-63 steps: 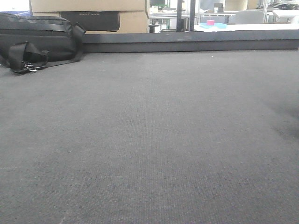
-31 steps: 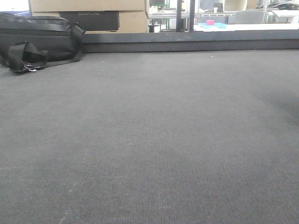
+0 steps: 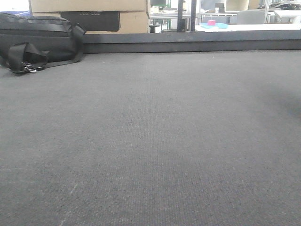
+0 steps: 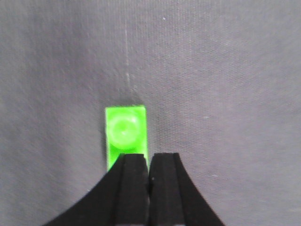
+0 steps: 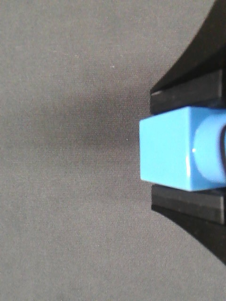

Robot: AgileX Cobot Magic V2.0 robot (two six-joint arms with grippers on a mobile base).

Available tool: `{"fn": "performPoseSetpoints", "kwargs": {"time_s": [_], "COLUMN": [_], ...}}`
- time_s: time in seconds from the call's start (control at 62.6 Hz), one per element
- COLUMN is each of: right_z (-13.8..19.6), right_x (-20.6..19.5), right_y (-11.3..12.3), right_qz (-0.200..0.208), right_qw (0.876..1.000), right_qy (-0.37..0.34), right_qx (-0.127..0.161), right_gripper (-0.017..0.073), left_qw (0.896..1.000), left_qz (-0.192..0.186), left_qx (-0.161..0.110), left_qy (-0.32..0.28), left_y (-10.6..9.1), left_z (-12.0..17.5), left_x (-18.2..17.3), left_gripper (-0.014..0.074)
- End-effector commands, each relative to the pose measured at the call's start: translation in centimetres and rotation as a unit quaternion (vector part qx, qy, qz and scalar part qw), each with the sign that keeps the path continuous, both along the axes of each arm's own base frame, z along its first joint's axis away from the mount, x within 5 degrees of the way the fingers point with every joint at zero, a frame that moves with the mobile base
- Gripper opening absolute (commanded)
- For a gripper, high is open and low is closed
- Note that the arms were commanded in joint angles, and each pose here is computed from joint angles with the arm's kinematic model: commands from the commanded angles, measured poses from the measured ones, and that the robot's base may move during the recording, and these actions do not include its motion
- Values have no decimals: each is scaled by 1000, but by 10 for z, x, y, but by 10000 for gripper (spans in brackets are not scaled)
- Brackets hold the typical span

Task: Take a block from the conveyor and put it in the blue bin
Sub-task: 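Close the left gripper on the green block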

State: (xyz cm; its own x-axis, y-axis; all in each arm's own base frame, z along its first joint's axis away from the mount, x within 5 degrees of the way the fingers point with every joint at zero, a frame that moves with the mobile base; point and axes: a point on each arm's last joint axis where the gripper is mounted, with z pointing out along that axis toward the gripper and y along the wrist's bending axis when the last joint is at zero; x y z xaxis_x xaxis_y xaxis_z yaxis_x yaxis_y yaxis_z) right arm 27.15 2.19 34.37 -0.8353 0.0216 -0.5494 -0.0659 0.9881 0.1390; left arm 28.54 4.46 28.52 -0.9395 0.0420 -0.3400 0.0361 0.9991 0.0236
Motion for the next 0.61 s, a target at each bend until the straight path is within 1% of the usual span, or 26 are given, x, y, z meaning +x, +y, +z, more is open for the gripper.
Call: {"fn": "performPoseSetpoints", "kwargs": {"time_s": [0.0, 0.08, 0.112, 0.144, 0.224, 0.272, 0.415, 0.591], "right_z": [4, 4, 4, 4, 4, 4, 4, 4], "right_x": [0, 0, 0, 0, 0, 0, 0, 0], "right_y": [0, 0, 0, 0, 1, 1, 1, 1], "right_qz": [-2, -2, -3, -3, -2, -3, -3, -3], "right_qw": [1000, 1000, 1000, 1000, 1000, 1000, 1000, 1000], "right_qy": [-14, -14, -14, -14, -13, -13, -13, -13], "right_qx": [5, 6, 7, 7, 11, 13, 13, 13], "right_gripper": [-162, -162, -162, -162, -162, -162, -162, -162], "left_qw": [1000, 1000, 1000, 1000, 999, 999, 999, 995], "left_qz": [-7, -4, 5, 20, 41, 42, 42, 41], "left_qx": [15, 13, 9, 6, 3, 2, -2, -8], "left_qy": [-19, -19, -18, -17, -11, -2, 27, 85], "left_y": [-1, -1, -1, 0, 1, 2, 3, 4], "left_z": [2, 0, -1, -3, -8, -14, -33, -63], "left_x": [5, 6, 7, 8, 12, 14, 23, 32], "left_gripper": [132, 255, 307, 341, 397, 408, 403, 403]}}
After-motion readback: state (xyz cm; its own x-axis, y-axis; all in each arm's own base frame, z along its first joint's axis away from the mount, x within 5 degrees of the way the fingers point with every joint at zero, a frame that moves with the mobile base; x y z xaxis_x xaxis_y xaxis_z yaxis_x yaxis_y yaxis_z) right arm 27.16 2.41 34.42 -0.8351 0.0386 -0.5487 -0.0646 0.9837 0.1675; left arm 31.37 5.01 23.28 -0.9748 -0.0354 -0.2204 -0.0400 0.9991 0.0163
